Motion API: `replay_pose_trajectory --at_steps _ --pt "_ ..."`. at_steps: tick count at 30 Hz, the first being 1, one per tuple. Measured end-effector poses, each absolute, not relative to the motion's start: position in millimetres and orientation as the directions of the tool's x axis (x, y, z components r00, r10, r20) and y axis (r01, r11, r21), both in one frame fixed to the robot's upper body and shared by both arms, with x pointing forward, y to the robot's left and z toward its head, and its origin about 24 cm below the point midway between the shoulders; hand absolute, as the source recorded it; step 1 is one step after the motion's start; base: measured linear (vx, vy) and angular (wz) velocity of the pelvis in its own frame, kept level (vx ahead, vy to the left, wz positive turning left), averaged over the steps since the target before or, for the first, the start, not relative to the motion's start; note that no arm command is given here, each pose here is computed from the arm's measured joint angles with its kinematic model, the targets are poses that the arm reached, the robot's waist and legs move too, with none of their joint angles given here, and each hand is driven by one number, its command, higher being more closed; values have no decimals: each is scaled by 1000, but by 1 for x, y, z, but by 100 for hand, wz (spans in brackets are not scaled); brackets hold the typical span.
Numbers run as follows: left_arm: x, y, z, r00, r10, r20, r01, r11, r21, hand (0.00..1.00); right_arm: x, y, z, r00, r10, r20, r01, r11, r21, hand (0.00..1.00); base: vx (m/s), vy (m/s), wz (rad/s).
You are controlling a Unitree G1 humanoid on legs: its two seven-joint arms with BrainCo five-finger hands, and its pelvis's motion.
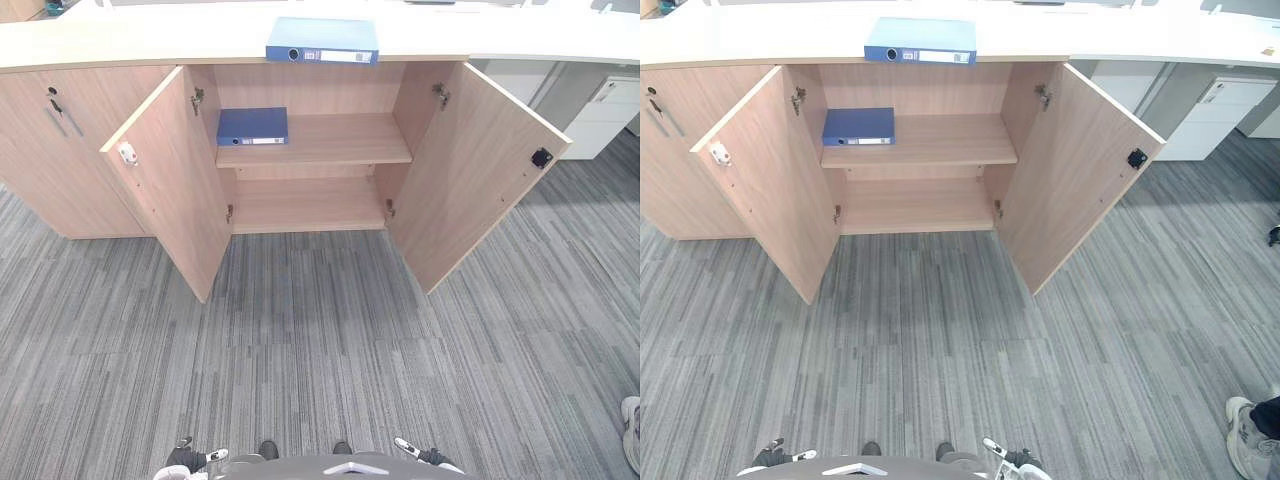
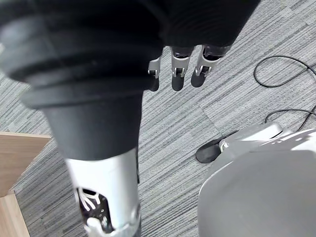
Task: Walk over to the cabinet, pick up the folder, carry it to the office cabinet, place the folder inside the office cabinet, then close the office cabinet door
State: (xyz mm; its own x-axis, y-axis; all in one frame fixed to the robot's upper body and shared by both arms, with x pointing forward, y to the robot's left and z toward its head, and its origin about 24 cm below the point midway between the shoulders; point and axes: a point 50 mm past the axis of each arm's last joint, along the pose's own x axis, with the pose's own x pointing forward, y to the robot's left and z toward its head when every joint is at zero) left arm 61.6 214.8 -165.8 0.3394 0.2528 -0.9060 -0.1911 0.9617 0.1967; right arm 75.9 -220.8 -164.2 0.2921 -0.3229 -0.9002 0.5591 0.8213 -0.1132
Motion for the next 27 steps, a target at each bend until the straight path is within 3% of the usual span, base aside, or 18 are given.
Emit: replay_pose_trajectory --at_steps 27 --pt "64 215 -166 342 250 -906 -177 964 199 0 77 -220 -164 295 -320 -900 551 827 -113 0 -18 -25 -5"
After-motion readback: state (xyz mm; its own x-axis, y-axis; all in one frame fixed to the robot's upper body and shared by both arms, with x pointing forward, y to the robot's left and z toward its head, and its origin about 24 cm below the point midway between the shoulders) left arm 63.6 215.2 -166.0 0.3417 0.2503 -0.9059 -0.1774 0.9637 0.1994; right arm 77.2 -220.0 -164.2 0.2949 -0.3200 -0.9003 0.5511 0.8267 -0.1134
